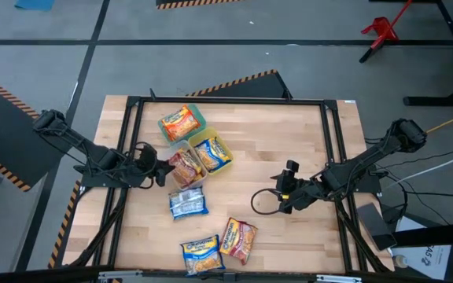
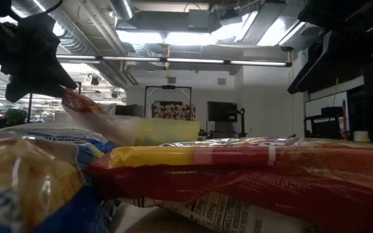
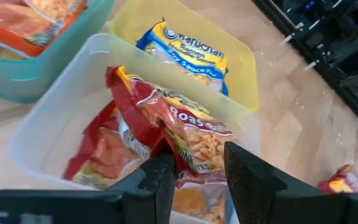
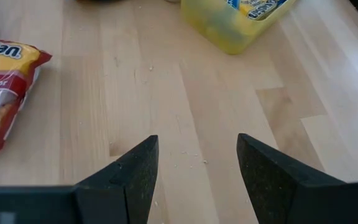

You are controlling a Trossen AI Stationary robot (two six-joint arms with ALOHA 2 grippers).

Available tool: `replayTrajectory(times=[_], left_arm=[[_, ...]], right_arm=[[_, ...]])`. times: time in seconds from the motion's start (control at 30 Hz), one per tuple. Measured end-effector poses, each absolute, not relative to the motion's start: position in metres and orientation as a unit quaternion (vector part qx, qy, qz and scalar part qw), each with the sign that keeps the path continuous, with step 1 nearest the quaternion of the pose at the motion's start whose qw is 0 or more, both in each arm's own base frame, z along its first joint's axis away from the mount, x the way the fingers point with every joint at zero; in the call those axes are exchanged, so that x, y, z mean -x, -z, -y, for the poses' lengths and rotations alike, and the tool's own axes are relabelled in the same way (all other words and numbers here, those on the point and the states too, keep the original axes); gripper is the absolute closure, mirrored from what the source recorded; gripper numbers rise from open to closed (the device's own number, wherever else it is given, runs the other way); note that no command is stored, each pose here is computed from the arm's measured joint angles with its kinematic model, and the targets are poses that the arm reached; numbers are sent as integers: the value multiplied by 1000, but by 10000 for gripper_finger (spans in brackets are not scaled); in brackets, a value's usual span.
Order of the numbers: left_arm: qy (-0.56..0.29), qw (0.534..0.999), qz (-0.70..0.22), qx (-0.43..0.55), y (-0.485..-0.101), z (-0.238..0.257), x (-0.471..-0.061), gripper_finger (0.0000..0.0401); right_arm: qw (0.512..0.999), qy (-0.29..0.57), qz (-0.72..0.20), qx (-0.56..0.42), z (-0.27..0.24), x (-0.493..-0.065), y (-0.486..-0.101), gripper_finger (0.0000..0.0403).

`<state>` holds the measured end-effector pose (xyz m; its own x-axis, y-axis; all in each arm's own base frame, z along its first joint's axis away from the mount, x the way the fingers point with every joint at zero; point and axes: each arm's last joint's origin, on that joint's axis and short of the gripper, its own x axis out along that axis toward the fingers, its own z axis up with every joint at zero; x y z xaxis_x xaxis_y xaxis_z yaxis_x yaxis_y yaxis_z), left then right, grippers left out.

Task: Sort Maruchan noodles
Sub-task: Put the right red noodle pack into the transparent bin, then put the top blue noodle pack into the yellow bin

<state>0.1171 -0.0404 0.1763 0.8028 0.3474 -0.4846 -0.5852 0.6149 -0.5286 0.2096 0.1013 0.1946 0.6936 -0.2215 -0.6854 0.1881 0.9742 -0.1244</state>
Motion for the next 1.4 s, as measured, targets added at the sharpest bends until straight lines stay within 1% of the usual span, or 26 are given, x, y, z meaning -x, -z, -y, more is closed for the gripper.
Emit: replayTrajectory(times=[0.17, 0.4, 0.5, 0.67, 0.83, 0.93, 1.07, 1.2, 1.3, 1.4], left_arm=[[-270, 877, -165, 363, -179, 35, -107, 272], [-250, 878, -135, 385, -189, 29, -97, 275], [-215, 887, -130, 387, -203, 29, -95, 275], [-124, 891, -145, 412, -236, 34, -96, 275], [-45, 897, -139, 417, -249, 52, -114, 275], [-31, 904, -168, 391, -241, 71, -132, 275], [-12, 912, -226, 341, -217, 100, -154, 275], [17, 922, -249, 296, -195, 131, -173, 275], [22, 930, -273, 244, -191, 152, -187, 275], [-2, 933, -312, 180, -192, 168, -200, 275]], right_arm=[[920, 111, -375, 22, -101, -210, -195, 196], [924, 90, -368, 47, -103, -212, -196, 196], [930, 66, -358, 52, -105, -214, -199, 196], [937, 38, -340, 67, -108, -218, -202, 196], [945, 19, -311, 100, -111, -225, -205, 196], [951, 6, -292, 104, -114, -232, -204, 196], [948, -5, -298, 112, -117, -238, -196, 196], [939, -11, -321, 121, -119, -240, -185, 196], [936, -11, -329, 126, -120, -241, -180, 196], [935, -10, -331, 127, -121, -242, -178, 196]])
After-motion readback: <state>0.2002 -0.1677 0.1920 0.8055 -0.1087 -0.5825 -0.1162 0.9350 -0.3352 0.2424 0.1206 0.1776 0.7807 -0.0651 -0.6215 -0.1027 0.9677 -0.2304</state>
